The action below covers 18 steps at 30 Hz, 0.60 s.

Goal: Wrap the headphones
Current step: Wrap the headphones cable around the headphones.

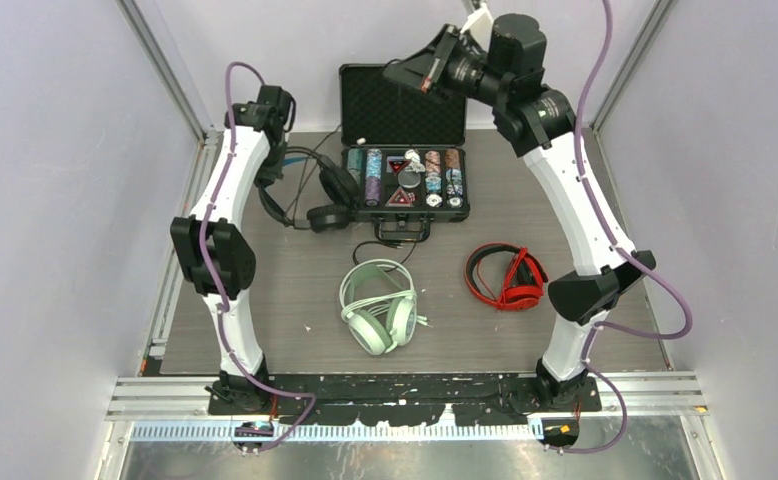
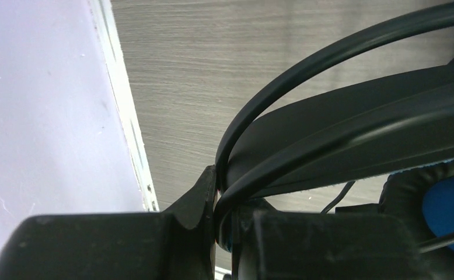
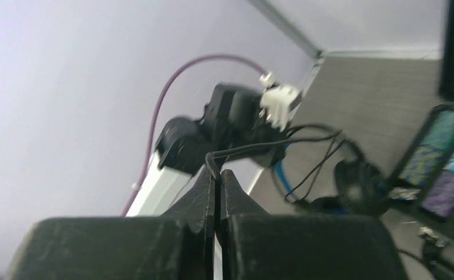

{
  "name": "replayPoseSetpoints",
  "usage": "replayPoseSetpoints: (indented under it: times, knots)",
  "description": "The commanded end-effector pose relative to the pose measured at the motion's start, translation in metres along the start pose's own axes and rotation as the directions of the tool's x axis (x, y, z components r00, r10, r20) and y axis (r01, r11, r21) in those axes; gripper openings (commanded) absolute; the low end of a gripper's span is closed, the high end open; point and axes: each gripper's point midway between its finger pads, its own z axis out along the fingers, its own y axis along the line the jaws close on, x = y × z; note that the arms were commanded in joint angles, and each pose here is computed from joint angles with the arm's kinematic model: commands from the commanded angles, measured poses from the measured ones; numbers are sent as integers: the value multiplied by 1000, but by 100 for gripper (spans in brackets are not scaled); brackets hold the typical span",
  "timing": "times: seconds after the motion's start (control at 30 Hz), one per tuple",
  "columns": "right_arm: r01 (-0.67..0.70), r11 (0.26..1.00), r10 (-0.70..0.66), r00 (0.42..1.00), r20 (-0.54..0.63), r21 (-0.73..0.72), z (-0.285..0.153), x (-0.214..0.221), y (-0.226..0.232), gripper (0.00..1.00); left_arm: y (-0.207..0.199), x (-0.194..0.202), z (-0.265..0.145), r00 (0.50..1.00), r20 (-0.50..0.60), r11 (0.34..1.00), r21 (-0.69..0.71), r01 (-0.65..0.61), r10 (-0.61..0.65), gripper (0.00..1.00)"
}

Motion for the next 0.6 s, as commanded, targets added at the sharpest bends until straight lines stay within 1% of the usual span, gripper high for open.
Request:
replayPoseSetpoints:
  times: [0.0, 0.17, 0.3, 0.43, 0.57]
  knots:
    - [10, 974, -13, 1000, -13, -226, -31, 13, 89, 0, 28, -14, -14, 976, 40, 976, -33, 215, -214, 0]
    - [-18, 955, -15, 994, -109, -295, -47, 56, 118, 1, 49, -32, -15, 916, 95, 921, 14, 390, -389, 0]
    - [-43, 943, -25, 980, -197, -330, -62, 97, 129, 1, 60, -49, -25, 866, 174, 883, 50, 468, -469, 0]
    - [-20, 947, -69, 962, -265, -320, -80, 136, 122, 0, 67, -62, -40, 812, 233, 844, 111, 524, -535, 0]
    - [21, 965, -113, 932, -344, -261, -95, 182, 95, 0, 70, -74, -63, 751, 290, 805, 184, 564, -593, 0]
